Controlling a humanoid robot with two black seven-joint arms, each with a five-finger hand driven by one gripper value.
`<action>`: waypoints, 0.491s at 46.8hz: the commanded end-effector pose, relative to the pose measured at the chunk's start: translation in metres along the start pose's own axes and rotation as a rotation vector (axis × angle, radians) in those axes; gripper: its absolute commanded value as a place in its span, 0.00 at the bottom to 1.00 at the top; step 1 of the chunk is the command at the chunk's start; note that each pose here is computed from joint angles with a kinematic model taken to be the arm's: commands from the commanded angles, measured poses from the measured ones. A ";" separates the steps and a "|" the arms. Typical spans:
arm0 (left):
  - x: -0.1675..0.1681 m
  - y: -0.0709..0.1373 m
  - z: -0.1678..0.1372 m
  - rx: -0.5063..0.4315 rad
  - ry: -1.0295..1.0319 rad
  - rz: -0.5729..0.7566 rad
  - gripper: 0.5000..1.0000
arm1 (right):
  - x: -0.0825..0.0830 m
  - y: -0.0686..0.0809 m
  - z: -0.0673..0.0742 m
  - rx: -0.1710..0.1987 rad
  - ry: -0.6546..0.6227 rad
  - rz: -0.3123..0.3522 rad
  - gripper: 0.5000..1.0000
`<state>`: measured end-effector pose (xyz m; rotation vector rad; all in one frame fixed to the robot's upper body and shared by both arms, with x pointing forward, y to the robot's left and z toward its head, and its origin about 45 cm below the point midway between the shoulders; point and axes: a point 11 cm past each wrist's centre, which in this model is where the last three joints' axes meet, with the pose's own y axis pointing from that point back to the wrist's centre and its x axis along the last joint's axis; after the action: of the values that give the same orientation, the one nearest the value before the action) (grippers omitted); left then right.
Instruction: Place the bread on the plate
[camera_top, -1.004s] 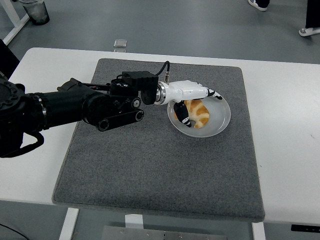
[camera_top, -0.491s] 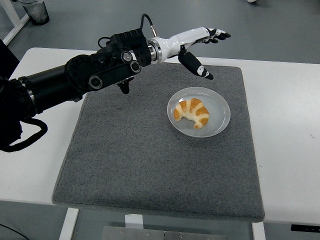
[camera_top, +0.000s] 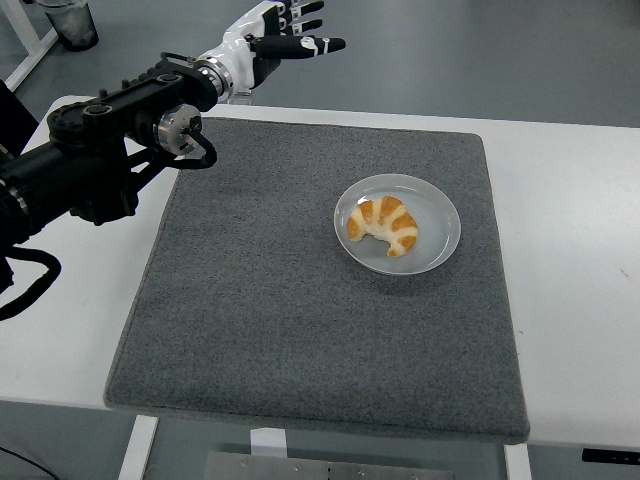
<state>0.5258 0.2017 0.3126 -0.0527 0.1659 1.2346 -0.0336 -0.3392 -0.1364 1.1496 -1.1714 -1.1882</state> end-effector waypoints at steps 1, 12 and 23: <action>0.014 0.006 -0.013 0.006 0.098 0.050 1.00 | 0.000 0.000 0.000 0.000 0.000 0.000 0.90; 0.055 0.029 -0.045 -0.029 0.357 0.184 1.00 | 0.000 0.000 0.000 0.000 0.000 0.000 0.90; 0.075 0.045 -0.068 -0.056 0.526 0.262 1.00 | 0.000 0.000 0.003 -0.006 0.004 -0.002 0.90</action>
<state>0.5018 0.2745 0.2383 -0.3865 0.5844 1.4571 -0.0344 -0.3391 -0.1364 1.1493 -1.1701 -1.1901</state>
